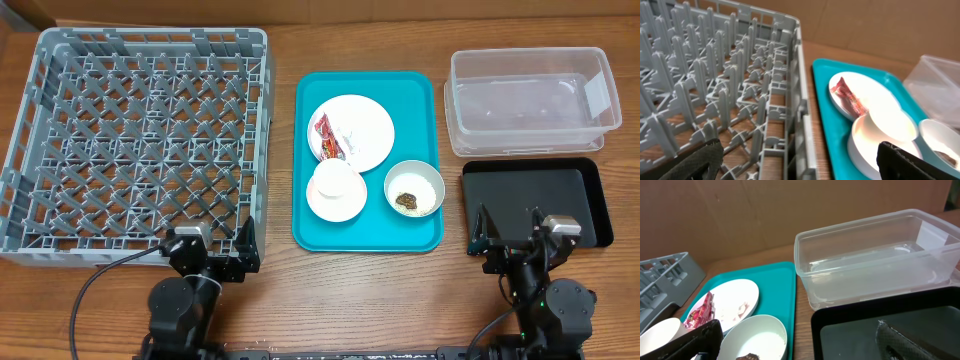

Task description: Sort waste into correct bins and load items into the dishwasher

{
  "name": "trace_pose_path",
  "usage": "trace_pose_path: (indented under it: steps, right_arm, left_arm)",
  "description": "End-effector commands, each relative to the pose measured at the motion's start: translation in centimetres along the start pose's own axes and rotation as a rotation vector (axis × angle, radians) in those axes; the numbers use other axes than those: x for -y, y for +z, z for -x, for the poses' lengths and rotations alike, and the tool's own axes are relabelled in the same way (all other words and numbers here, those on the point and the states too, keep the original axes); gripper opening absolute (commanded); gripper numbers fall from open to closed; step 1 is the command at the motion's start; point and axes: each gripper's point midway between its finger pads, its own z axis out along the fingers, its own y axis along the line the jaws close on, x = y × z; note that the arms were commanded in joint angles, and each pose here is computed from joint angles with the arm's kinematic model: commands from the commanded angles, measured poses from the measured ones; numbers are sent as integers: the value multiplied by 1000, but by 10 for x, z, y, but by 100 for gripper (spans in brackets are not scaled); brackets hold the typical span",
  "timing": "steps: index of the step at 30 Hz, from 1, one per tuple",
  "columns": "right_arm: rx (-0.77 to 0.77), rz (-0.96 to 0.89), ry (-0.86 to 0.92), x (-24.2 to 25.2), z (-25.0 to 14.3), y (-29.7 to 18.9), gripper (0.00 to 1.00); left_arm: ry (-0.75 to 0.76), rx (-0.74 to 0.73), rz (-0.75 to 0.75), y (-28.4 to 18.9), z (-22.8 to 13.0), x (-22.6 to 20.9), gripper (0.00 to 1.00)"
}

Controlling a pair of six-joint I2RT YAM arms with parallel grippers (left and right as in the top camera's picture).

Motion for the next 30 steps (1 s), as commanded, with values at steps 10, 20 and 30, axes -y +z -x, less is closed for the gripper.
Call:
trace_pose_path:
  steps: [10,20,30]
  right_arm:
    - [-195,-1,12,-14,26,10,100]
    - [-450,-61,20,-20,57,31,100]
    - [-474,-66,21,-22,62,38,100]
  left_arm:
    - [-67,-119,-23,-22,40,23,100]
    - [-19,-281,53,-20,97,34,100]
    - [115,-248,31,-25,120,40,100]
